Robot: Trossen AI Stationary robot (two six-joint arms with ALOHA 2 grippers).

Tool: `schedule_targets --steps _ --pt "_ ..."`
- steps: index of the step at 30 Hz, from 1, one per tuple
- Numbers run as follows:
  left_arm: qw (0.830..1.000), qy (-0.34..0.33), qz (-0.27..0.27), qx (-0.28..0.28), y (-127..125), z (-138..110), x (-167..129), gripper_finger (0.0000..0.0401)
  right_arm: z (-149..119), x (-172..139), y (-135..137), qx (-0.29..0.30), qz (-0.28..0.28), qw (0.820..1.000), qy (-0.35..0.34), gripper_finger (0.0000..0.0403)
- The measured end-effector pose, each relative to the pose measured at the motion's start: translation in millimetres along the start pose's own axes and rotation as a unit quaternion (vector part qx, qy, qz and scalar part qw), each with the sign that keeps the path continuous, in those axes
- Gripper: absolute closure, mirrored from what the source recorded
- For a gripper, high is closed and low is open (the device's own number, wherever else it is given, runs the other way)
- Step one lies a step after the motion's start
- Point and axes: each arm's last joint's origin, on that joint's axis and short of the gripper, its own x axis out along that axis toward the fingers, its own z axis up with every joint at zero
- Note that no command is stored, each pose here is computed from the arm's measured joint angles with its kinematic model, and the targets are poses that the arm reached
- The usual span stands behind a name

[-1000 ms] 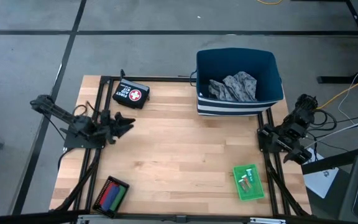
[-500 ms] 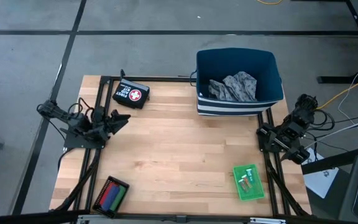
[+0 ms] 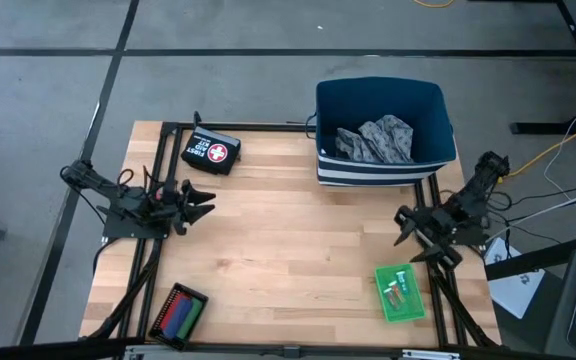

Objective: Pick & place medical supplies in basket/bin
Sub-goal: Return to Home Position

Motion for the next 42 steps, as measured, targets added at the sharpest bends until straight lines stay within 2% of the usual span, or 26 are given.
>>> schedule_targets --steps 3,7,11,14,20,24,27,34,42 --pt "1.000 -0.003 -0.003 -0.002 0.2 0.9 -0.4 0.0184 -14.3 0.8 -3.2 0.007 -0.004 1.000 0.010 0.0149" --pt "1.000 -0.012 -0.008 -0.018 -0.1 3.2 -1.4 0.0187 -13.6 0.9 -3.2 0.012 -0.006 1.000 0.006 0.0149" --pt "1.000 -0.012 -0.008 -0.018 -0.1 3.2 -1.4 0.0185 -0.6 -0.2 3.2 -0.017 0.069 0.996 -0.049 0.0149" --pt "1.000 -0.011 -0.012 -0.019 -0.4 3.3 -1.4 0.0185 -1.0 -0.4 4.3 -0.026 0.087 0.995 -0.046 0.0149" --pt "1.000 -0.010 -0.012 -0.018 -0.5 3.1 -1.2 0.0185 -15.1 0.4 1.2 0.012 0.072 0.997 0.030 0.0149" --pt "1.000 -0.010 -0.012 -0.019 -0.5 3.2 -1.2 0.0186 -16.2 0.4 0.5 0.011 0.063 0.997 0.034 0.0149" --pt "1.000 -0.011 -0.012 -0.019 -0.5 3.3 -1.2 0.0186 -17.1 0.4 0.2 -0.006 0.061 0.997 0.038 0.0149" --pt "1.000 -0.012 -0.013 -0.020 -0.6 3.5 -1.3 0.0186 -29.7 -1.1 -3.5 -0.032 0.040 0.994 0.101 0.0149" --pt "1.000 -0.012 -0.013 -0.020 -0.6 3.5 -1.3 0.0185 -29.8 -0.8 -3.3 -0.058 0.045 0.992 0.101 0.0149"
